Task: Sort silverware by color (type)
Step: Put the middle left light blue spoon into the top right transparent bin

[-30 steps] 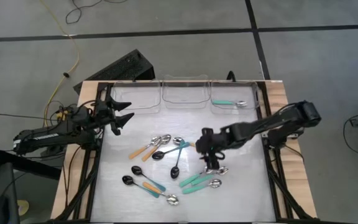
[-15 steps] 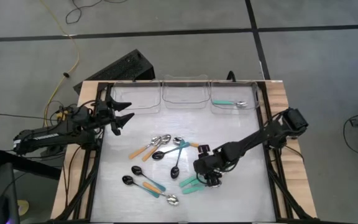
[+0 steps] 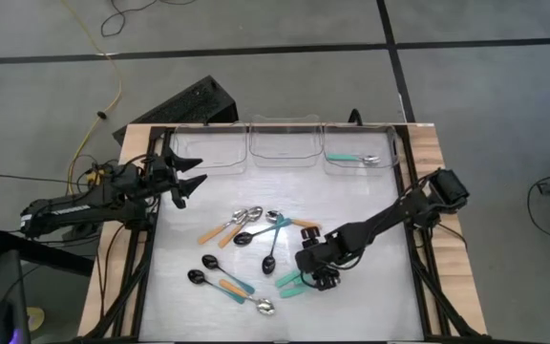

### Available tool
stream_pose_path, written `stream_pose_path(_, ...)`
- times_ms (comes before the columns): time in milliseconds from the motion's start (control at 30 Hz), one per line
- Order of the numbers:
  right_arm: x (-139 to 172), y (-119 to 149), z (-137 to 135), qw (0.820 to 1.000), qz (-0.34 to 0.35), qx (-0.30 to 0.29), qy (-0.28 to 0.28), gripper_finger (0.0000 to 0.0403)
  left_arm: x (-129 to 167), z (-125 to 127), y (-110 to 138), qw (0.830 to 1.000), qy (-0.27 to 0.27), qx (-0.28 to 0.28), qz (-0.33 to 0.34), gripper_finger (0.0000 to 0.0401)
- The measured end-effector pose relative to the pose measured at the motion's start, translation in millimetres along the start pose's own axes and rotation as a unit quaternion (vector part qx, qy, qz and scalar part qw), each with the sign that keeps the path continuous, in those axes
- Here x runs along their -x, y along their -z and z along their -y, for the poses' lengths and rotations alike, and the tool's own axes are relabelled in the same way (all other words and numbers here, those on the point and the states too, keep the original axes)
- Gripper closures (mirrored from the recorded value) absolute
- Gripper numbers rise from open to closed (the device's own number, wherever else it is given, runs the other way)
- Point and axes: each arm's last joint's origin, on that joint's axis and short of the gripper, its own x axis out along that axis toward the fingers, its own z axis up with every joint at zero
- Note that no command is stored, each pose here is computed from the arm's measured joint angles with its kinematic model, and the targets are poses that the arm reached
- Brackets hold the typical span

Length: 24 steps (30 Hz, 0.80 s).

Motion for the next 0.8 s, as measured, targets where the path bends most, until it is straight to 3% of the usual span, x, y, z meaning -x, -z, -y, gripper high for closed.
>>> stream_pose_path(800,-13.4,5.7,-5.4,1.000,0.012,0.006,0.009,0.0154,0.0,-0.2,0.9,1.000,-0.001,0.008,-0.005,0.0124)
